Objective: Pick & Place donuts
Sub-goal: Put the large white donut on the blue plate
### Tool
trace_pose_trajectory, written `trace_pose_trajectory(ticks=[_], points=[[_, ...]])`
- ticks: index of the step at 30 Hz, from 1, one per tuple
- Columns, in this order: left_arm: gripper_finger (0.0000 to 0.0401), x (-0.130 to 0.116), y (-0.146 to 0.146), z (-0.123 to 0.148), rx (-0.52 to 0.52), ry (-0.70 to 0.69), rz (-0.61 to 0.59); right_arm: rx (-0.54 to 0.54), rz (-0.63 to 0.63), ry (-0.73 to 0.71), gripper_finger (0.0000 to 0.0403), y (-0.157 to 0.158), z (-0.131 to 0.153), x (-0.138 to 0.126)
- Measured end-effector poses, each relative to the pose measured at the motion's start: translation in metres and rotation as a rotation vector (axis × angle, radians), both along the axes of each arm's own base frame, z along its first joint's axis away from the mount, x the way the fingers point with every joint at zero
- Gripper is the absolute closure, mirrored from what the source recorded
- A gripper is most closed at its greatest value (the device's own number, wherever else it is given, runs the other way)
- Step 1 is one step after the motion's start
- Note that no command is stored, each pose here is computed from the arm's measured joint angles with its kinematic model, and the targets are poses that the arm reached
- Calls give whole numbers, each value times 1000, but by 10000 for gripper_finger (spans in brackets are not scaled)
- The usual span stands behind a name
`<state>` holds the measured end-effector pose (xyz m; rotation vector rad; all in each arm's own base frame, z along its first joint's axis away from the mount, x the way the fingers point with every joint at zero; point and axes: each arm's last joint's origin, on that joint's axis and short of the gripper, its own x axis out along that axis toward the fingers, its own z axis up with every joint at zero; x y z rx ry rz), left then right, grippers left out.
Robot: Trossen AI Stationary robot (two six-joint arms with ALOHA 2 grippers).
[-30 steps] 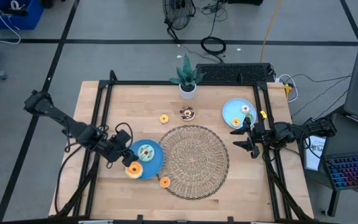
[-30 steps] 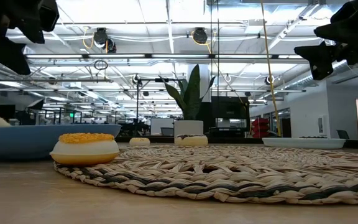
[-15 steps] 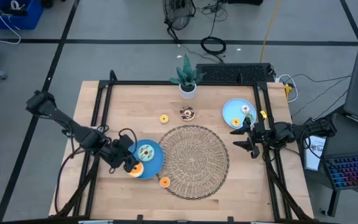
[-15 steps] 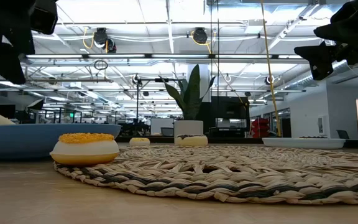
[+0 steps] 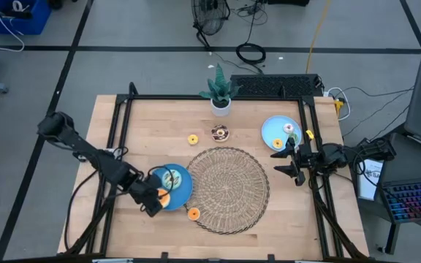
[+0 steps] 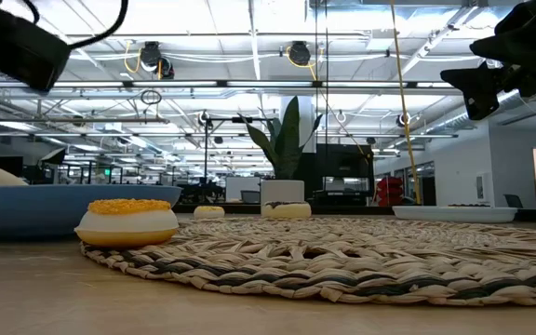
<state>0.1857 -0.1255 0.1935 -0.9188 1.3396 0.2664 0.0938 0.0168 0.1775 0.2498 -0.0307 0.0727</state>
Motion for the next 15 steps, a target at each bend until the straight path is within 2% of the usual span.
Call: trace_pose_trajectory(ticks=[4,6,9,12,15], points=[[77,12,-13,16,57,-80,-62,0,0,0,183,0,0,0],[77,18,-20,23,137,-112,-128,0,0,0,183,0,0,0],[77,23,-33,27,319,-122,-287,0,0,0,183,0,0,0],[77,29,-45,17,450,-71,-406,0,0,-1,183,0,0,0],[77,35,-53,-2,502,31,-467,0,0,0,183,0,0,0]])
